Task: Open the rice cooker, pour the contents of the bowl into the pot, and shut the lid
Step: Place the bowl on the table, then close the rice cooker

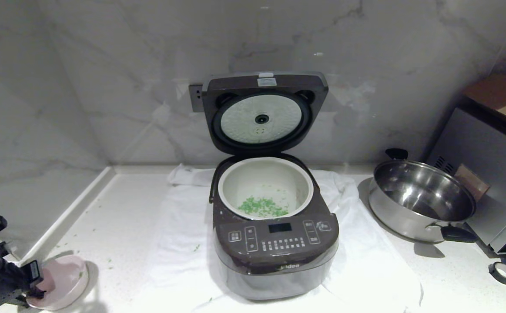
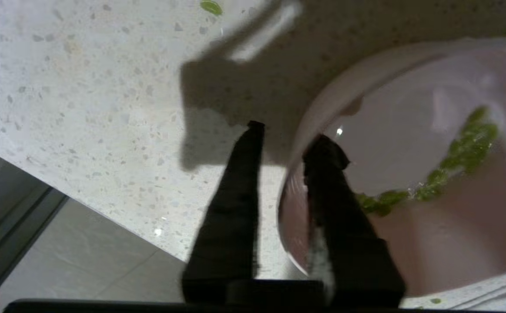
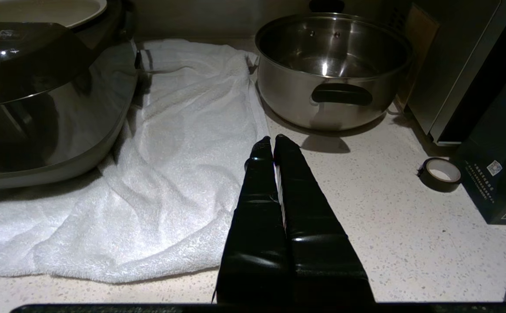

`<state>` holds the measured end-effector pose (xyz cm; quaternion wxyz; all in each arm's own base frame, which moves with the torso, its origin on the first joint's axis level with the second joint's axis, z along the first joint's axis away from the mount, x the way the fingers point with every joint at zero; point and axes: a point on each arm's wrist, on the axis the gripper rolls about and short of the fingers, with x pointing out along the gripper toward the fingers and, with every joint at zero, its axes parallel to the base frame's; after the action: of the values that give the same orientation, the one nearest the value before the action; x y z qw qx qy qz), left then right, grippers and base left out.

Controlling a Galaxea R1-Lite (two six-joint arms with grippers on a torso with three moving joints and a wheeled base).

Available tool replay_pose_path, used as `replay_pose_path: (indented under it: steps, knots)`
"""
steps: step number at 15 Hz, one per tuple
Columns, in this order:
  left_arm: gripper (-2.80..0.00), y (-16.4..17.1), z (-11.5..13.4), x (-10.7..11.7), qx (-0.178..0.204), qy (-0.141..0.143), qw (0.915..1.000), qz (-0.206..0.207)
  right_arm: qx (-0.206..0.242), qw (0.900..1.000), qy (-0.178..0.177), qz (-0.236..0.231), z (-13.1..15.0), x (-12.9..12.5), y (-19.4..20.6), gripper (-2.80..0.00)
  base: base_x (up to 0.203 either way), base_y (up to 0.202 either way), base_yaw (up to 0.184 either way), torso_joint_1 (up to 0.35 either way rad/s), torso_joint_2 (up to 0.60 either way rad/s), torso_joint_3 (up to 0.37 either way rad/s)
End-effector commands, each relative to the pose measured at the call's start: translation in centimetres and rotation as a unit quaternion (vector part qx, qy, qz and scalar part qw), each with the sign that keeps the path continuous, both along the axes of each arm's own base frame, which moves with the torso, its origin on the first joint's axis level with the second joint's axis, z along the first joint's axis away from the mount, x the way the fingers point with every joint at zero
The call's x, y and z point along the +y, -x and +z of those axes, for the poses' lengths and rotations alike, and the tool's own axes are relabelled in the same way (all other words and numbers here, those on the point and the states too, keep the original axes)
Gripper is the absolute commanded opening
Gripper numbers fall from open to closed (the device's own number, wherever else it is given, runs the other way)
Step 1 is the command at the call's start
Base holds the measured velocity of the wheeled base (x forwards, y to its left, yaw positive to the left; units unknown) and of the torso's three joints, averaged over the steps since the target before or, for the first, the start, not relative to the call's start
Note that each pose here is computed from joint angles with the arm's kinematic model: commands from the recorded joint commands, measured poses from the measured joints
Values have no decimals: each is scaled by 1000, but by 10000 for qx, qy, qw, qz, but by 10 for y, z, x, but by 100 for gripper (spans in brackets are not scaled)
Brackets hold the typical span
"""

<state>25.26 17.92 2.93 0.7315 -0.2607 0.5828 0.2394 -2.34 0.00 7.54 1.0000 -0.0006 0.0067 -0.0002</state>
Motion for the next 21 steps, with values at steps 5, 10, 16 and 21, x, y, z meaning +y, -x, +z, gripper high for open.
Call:
replay_pose_path:
  steps: [5,10,16,21]
  knots:
    - [0,1,13,-1,-168,-53,9998,-7,2,10000,1,2,0,0,0,-280,0,0,0,0,0,0]
    - [0,1,27,-10,-365,-23,9992,-165,2,10000,1,2,0,0,0,-280,0,0,0,0,0,0]
    - [0,-2,55,-38,-596,132,9963,-608,2,10000,1,2,0,0,0,-280,0,0,0,0,0,0]
    - [0,-9,78,-72,-941,34,9903,-1025,2,10000,1,2,0,0,0,-280,0,0,0,0,0,0]
